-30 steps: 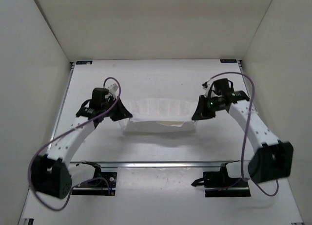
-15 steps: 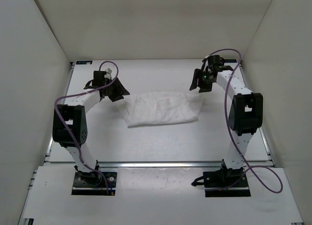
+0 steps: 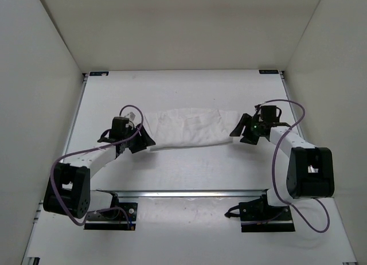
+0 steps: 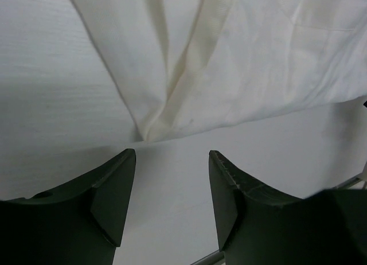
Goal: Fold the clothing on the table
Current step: Fold the skirt
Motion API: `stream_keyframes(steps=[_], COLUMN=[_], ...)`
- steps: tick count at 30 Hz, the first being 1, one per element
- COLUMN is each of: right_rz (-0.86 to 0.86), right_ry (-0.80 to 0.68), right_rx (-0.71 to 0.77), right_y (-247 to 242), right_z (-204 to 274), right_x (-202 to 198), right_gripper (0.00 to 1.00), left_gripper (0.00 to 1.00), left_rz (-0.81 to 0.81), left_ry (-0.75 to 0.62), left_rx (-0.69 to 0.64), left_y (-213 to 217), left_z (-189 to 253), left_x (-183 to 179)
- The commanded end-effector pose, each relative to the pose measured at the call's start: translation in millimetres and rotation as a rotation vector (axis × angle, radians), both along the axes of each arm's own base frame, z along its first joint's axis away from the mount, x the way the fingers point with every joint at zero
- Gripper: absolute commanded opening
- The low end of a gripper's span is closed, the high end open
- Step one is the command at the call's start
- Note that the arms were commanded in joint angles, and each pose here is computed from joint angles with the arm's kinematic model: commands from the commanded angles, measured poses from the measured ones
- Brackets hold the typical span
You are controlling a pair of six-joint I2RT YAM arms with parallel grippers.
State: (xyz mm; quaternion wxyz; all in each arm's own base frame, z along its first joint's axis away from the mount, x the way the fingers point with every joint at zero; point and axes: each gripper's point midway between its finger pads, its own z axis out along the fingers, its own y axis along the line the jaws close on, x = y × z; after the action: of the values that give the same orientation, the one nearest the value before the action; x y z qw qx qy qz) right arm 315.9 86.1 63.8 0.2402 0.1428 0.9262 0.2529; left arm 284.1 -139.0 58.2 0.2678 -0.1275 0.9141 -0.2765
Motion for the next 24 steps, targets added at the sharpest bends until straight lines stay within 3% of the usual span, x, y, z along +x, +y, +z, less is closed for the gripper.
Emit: stream_keyframes(steps=[1,13,16,17,19,20,22,23,24], right_rz=[0.029,0.007,-0.032,-0.034,-0.049,-0.061,-0.073,-0.093,-0.103], right_ry=[-0.101,-0.029,0.016,-0.001,0.021,0.017,0.013,0.004,0.005], right_rx=[0.106,0.206,0.186,0.190,0.214,0.223,0.216,0.197,0.177], right_y=[17.6,35.2,31.5,32.7,31.3,30.4,27.5,22.5,19.3], right_z=[15.2,-15.1,-29.8,-30.6,-36.6,-38.1,-37.4,-37.5,-35.9], right_x=[19.0,15.6,14.6,19.2,19.9,22.7,24.0,26.8,23.0], right_gripper=[0.58,0.57,0.57,0.57,0.48,0.26,0.02,0.00,0.00], left_gripper=[0.64,0.64,0.55,0.45,0.29,0.16,0.08,0.01,0.00], left_rz=[0.025,0.072,0.068,0.059,0.063,0.051,0.048,0.042,0.033], left_ry=[-0.044,-0.002,0.011,0.005,0.006,0.015,0.013,0.017,0.019], left_rx=[0.010,0.042,0.065,0.060,0.061,0.064,0.062,0.066,0.067], left_y=[1.9,-7.9,-6.3,-9.4,-9.2,-12.1,-13.3,-14.8,-16.5], left_z=[-0.5,-35.3,-42.9,-40.9,-42.8,-46.0,-45.5,-47.8,-48.4], left_x=[4.7,13.7,15.1,17.0,20.7,20.2,21.5,20.3,21.0])
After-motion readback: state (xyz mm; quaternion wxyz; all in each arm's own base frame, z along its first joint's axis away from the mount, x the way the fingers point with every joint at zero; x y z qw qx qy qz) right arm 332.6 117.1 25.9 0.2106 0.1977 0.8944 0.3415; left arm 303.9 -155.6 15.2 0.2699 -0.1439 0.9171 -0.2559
